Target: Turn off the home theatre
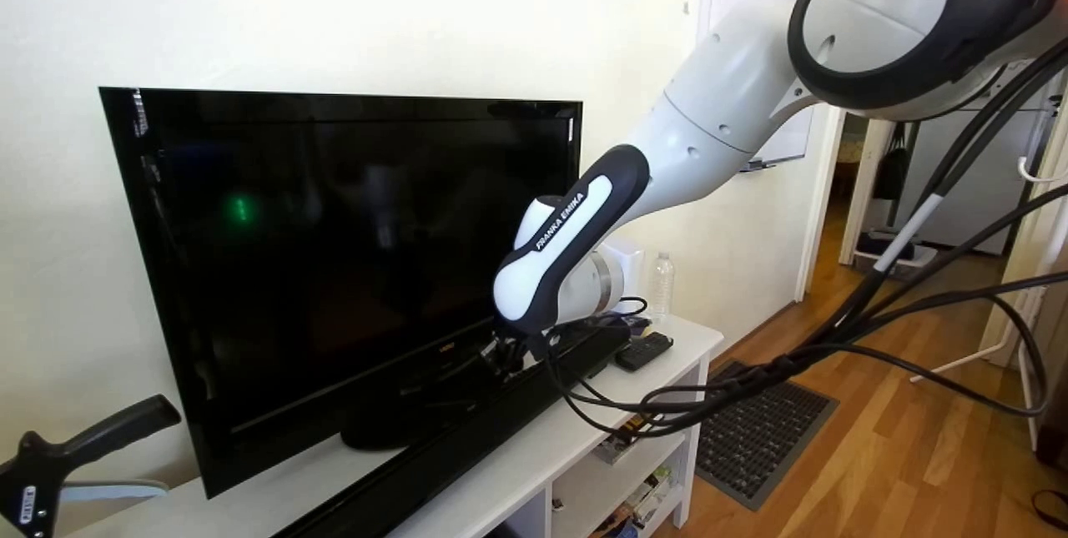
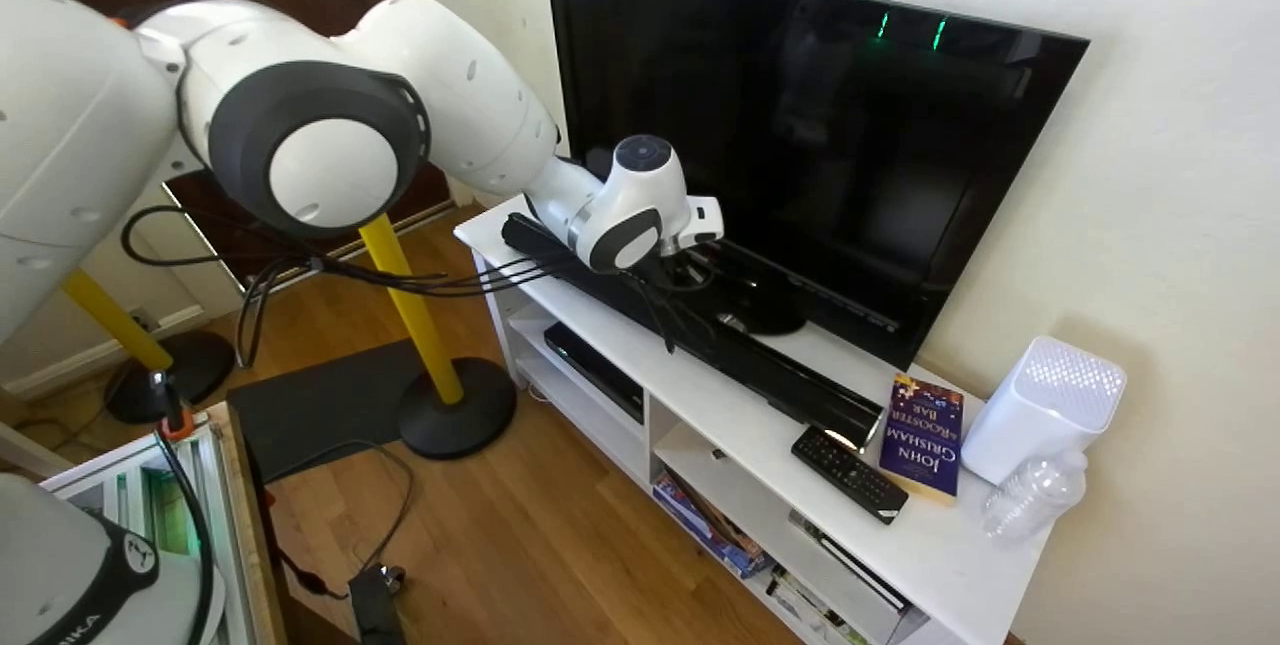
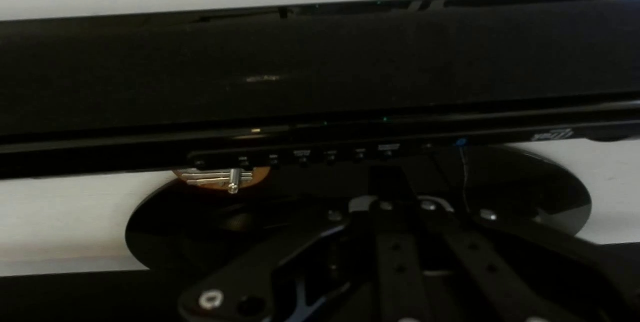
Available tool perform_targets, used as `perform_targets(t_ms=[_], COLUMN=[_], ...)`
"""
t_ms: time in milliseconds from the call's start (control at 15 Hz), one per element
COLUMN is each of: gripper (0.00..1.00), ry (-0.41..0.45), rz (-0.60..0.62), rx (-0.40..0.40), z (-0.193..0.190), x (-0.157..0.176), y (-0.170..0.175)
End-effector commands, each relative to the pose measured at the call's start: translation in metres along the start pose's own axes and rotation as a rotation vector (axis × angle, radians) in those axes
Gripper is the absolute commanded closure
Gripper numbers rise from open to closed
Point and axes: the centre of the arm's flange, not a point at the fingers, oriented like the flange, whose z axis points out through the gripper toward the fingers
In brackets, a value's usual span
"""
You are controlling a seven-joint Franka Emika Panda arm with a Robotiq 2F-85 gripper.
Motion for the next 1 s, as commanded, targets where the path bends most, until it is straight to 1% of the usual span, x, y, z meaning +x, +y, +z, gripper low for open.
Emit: perform_targets(t_ms=[0,267,933], gripper=[1.00,1.00,1.00], ry=[0.040,0.042,0.027], rz=[-0.007,-0.010,-0.007], rx=[0.017,0.026,0.017], z=[0.0090,0.0115,0.0126], x=[0.0051,0.0065,0.0037], y=[0.0012,-0.0024,-0.0032])
